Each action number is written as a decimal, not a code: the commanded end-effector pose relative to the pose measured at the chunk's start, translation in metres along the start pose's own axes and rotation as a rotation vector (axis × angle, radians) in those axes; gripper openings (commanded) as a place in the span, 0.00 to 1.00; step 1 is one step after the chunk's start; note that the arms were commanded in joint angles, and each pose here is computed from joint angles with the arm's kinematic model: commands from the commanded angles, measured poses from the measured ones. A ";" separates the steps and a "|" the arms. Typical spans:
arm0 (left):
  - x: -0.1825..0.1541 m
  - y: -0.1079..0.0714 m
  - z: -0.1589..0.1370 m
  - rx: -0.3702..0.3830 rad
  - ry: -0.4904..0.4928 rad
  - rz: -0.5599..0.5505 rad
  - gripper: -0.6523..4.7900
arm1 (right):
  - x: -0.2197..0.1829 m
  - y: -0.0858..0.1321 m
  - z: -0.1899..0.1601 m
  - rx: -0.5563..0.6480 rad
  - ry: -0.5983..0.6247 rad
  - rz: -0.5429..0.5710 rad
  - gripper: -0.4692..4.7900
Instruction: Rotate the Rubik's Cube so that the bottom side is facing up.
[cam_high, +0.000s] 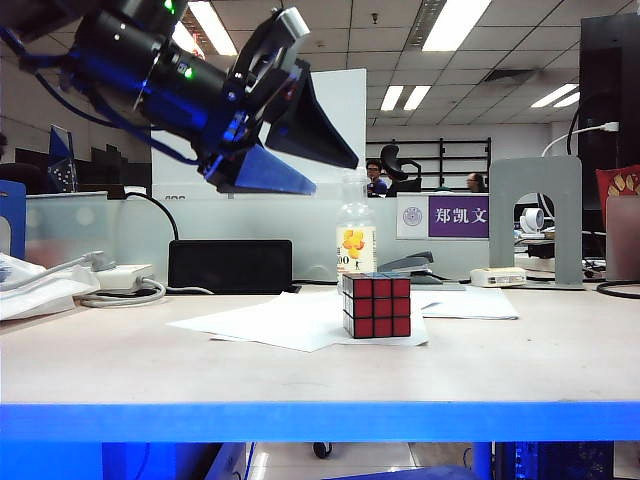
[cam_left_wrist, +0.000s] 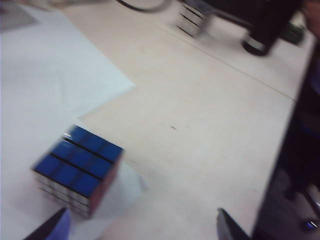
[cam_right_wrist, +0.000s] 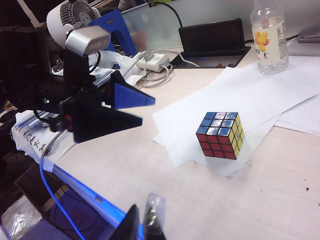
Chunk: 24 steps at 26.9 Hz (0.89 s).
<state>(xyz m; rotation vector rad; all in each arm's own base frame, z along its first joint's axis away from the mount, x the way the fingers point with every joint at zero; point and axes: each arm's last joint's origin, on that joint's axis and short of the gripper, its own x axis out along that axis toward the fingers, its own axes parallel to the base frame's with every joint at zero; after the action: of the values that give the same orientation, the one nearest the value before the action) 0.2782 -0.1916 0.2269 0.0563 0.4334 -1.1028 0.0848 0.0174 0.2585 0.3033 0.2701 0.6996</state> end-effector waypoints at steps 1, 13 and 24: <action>-0.005 0.005 0.001 0.045 -0.010 -0.071 0.82 | -0.001 0.001 0.003 -0.021 -0.017 0.007 0.14; 0.025 0.039 0.015 0.110 0.176 -0.113 0.82 | -0.001 0.002 0.004 -0.031 -0.027 0.009 0.14; 0.064 0.068 0.020 0.154 0.276 -0.111 0.82 | 0.000 0.002 0.004 -0.031 -0.025 0.014 0.14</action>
<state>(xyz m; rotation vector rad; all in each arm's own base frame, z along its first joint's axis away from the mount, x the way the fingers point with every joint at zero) 0.3658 -0.2187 0.2135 0.3149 0.5963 -1.2393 0.0850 0.0176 0.2599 0.2966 0.2547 0.7041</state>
